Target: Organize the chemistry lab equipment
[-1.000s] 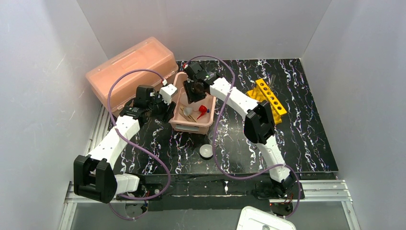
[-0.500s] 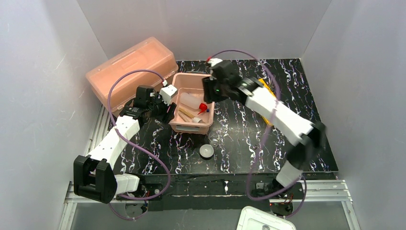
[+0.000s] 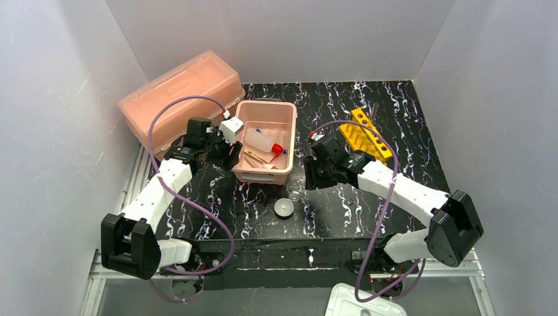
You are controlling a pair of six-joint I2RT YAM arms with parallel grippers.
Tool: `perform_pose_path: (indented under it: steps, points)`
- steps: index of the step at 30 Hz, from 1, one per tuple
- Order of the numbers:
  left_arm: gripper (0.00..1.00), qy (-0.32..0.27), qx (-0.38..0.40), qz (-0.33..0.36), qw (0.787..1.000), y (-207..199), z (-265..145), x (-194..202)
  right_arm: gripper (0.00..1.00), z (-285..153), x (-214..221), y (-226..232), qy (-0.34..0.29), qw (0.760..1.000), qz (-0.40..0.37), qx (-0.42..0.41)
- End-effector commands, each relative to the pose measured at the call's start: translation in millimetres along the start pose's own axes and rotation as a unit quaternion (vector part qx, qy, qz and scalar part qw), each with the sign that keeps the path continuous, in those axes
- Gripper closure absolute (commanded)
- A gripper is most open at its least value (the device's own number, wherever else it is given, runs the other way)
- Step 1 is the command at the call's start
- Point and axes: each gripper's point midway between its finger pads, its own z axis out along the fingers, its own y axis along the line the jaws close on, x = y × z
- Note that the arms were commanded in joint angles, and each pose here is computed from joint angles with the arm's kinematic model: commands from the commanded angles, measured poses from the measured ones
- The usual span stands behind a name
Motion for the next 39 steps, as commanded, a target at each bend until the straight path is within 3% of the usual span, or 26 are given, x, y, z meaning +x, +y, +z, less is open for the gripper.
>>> perform_pose_path:
  steps: [1, 6, 18, 22, 27, 30, 37, 39]
  points:
    - [0.45, 0.024, 0.008, -0.006, 1.000, -6.4, -10.1, 9.3, 0.47, -7.3, -29.6, 22.3, -0.060, 0.997, 0.024, -0.045]
    - [0.43, 0.024, 0.011, -0.003, 1.000, -7.6, -10.4, 10.6, 0.47, 0.2, -26.6, 22.5, -0.057, 0.997, 0.028, -0.047]
    - [0.54, 0.024, 0.009, -0.004, 1.000, -7.1, -9.7, 10.8, 0.55, 37.4, -10.2, 15.3, -0.019, 0.999, 0.025, -0.021]
    - [0.48, 0.023, 0.009, -0.004, 1.000, -6.5, -9.5, 9.4, 0.57, 45.3, -3.9, 12.7, -0.010, 1.000, 0.023, -0.013]
    - [0.32, 0.018, 0.008, -0.007, 1.000, -4.2, -8.9, 2.6, 0.61, 53.1, 2.4, 10.5, -0.002, 1.000, 0.021, -0.008]
    - [0.26, 0.015, 0.003, -0.006, 1.000, -0.2, -7.0, -2.8, 0.70, 58.8, 6.9, 8.8, 0.005, 1.000, 0.025, -0.004]
    - [0.25, 0.016, 0.012, -0.007, 1.000, 3.8, 6.3, -8.6, 0.96, 49.9, 8.4, -0.3, -0.004, 0.999, 0.029, 0.016]
    - [0.26, 0.020, 0.018, -0.011, 1.000, 4.4, 12.1, -9.2, 0.99, 37.3, 3.6, -6.1, -0.020, 0.999, 0.026, 0.029]
